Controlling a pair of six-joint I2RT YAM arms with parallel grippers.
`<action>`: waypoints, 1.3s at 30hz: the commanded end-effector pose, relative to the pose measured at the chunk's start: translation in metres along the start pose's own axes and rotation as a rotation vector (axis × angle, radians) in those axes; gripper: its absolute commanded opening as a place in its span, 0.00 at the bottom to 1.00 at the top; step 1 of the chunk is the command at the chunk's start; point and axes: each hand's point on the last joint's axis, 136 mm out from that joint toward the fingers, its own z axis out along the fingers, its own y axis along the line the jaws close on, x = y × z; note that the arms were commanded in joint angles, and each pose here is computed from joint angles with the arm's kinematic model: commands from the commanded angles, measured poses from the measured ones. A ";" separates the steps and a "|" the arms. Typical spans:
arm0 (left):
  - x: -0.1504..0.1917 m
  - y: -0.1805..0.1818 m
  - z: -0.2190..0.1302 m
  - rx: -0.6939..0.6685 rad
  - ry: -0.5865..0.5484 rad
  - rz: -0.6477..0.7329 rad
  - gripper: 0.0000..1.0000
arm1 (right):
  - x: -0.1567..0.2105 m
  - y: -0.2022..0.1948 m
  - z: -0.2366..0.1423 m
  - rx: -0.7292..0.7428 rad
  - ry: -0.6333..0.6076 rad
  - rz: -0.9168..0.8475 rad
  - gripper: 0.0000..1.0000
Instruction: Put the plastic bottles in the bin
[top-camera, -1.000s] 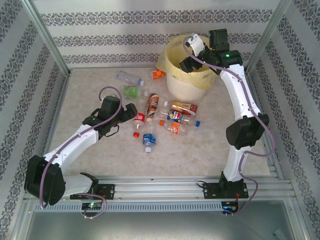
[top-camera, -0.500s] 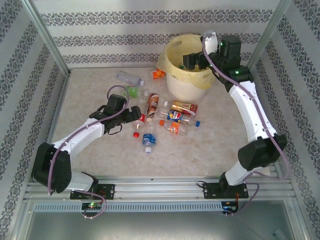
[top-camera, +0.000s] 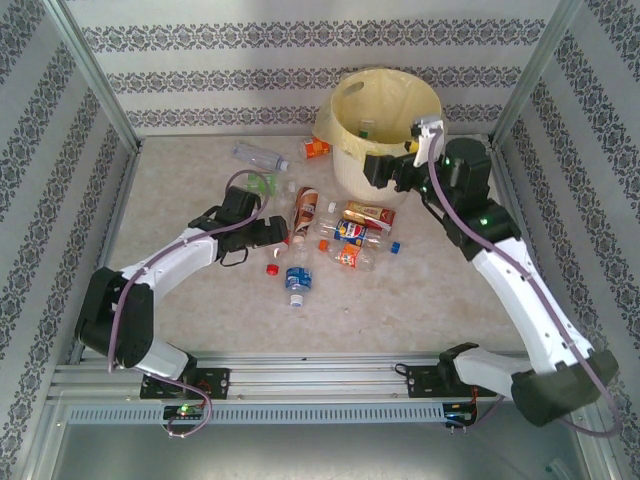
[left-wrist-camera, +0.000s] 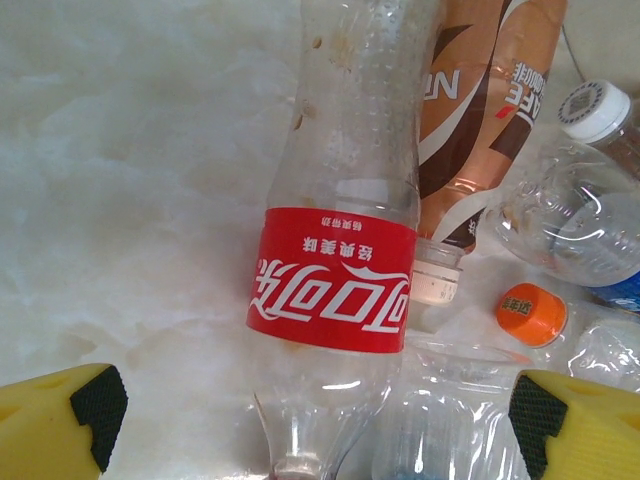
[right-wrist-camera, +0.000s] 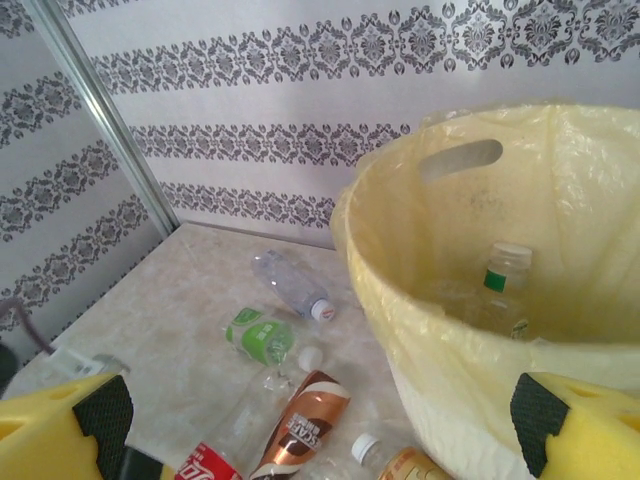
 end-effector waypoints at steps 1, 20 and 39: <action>-0.006 -0.008 0.002 0.010 0.011 0.044 1.00 | 0.002 -0.006 -0.013 0.060 -0.050 0.022 0.98; 0.004 -0.010 0.060 -0.092 0.099 0.138 0.98 | 0.029 -0.027 -0.030 0.182 -0.060 0.031 0.98; 0.047 -0.030 -0.015 -0.196 0.040 0.189 1.00 | 0.054 -0.032 -0.036 0.212 -0.027 0.069 0.98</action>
